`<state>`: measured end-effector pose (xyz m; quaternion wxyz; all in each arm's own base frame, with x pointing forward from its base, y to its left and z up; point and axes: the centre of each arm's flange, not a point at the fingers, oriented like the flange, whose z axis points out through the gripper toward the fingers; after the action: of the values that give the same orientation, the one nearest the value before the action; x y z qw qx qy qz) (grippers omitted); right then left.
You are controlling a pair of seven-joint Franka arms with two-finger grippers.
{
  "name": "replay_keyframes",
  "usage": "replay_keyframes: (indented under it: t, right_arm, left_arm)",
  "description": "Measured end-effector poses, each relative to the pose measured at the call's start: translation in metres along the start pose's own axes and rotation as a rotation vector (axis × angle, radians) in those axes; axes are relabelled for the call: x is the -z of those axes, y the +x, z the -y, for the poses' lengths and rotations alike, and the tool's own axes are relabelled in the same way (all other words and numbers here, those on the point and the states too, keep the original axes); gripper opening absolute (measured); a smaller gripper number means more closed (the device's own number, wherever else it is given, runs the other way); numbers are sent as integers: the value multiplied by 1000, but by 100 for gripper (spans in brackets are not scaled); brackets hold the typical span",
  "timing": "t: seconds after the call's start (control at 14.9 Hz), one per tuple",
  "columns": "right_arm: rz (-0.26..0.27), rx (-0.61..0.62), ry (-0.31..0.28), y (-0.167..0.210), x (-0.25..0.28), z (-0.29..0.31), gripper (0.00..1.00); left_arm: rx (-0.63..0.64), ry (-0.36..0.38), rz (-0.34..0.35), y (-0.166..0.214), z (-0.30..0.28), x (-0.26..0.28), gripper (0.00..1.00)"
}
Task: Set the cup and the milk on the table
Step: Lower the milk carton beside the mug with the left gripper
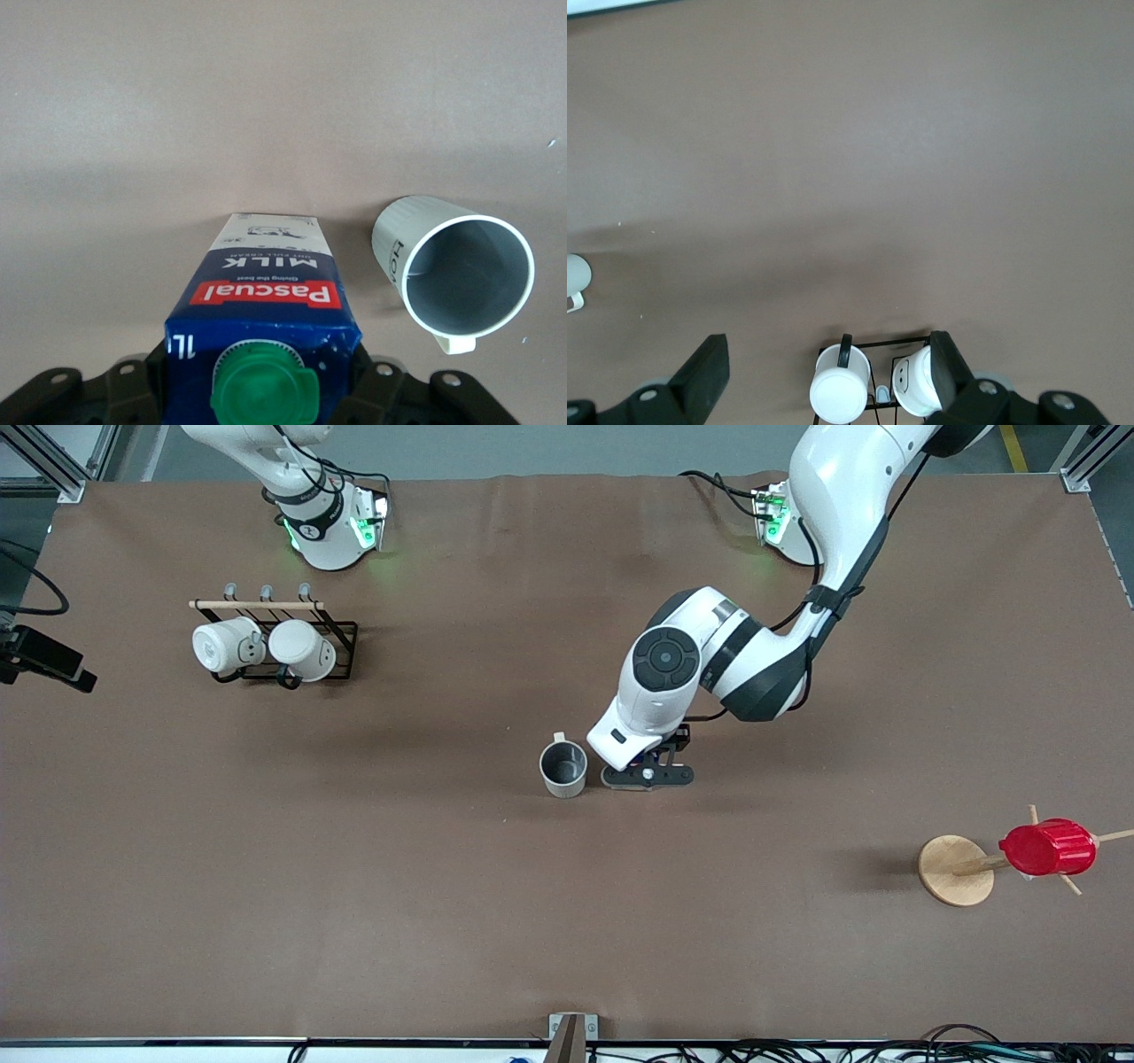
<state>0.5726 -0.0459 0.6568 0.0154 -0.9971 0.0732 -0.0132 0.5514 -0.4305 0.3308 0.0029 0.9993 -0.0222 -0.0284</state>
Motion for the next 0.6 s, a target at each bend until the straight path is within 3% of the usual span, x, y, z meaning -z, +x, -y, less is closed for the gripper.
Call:
replay_keyframes:
  t: [0.27, 0.6]
  right_arm:
    - [3, -4, -5, -2, 3, -4, 100]
    - [18, 25, -6, -4, 0, -4, 100]
  left_arm:
    - [2, -9, -12, 4, 1, 7, 100]
    - [25, -46, -89, 10, 8, 62, 100]
